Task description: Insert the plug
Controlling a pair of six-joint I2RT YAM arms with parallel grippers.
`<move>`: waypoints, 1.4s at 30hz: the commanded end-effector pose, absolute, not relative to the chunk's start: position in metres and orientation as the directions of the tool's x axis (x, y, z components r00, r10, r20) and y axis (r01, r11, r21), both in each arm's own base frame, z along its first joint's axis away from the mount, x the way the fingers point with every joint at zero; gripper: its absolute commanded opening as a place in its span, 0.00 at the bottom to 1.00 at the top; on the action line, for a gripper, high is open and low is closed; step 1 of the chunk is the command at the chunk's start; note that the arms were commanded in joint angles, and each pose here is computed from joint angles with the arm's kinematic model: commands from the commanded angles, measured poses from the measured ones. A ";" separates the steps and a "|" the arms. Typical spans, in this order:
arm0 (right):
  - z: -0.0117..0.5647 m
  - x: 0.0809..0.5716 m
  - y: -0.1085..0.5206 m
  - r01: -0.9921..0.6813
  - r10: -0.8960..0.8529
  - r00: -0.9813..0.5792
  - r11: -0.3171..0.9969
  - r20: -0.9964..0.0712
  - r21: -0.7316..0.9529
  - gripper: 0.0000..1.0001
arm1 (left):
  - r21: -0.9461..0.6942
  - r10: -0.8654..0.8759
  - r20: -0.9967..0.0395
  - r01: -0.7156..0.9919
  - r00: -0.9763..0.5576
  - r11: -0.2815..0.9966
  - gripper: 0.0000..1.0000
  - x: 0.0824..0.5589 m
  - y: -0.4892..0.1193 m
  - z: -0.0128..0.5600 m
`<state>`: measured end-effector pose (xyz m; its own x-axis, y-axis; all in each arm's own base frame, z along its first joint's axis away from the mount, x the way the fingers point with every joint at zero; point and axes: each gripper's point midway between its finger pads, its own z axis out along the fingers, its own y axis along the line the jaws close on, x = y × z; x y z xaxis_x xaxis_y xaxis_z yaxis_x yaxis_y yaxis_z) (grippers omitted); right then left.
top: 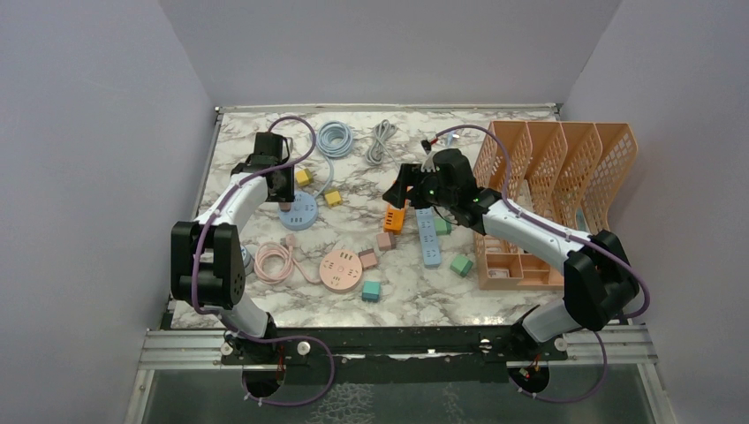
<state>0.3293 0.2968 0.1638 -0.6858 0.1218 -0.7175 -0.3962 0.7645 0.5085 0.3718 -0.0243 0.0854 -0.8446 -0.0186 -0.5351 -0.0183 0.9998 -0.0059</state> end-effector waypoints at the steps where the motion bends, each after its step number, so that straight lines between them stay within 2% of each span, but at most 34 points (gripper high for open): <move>1: 0.168 0.328 0.289 -0.382 0.134 -0.675 0.777 -0.725 0.500 0.70 | 0.010 -0.024 -0.471 -0.032 -0.882 0.999 0.00 0.363 -0.019 0.072; 13: 0.170 0.331 0.288 -0.375 0.141 -0.666 0.786 -0.732 0.492 0.70 | -0.022 -0.109 -0.318 -0.107 -0.942 0.994 0.00 0.331 -0.025 0.015; 17: 0.170 0.333 0.288 -0.375 0.140 -0.664 0.787 -0.734 0.489 0.70 | -0.041 -0.162 -0.328 -0.158 -0.931 0.987 0.00 0.325 -0.026 0.013; 25: 0.169 0.336 0.292 -0.376 0.142 -0.665 0.784 -0.733 0.493 0.70 | -0.042 -0.285 -0.480 -0.302 -0.830 0.952 0.00 0.313 -0.012 0.044; 27: 0.169 0.337 0.293 -0.377 0.142 -0.667 0.783 -0.731 0.496 0.70 | -0.048 -0.325 -0.495 -0.348 -0.806 0.936 0.07 0.308 -0.009 0.045; 31: 0.170 0.337 0.295 -0.383 0.145 -0.669 0.774 -0.729 0.504 0.70 | -0.046 -0.367 -0.506 -0.401 -0.780 0.915 0.14 0.299 -0.010 0.041; 38: 0.165 0.332 0.298 -0.387 0.145 -0.683 0.759 -0.716 0.523 0.70 | -0.014 -0.370 -0.512 -0.423 -0.775 0.906 0.17 0.283 -0.020 0.030; 42: 0.163 0.330 0.297 -0.385 0.147 -0.688 0.756 -0.711 0.529 0.70 | 0.026 -0.337 -0.509 -0.405 -0.792 0.914 0.14 0.277 -0.026 0.023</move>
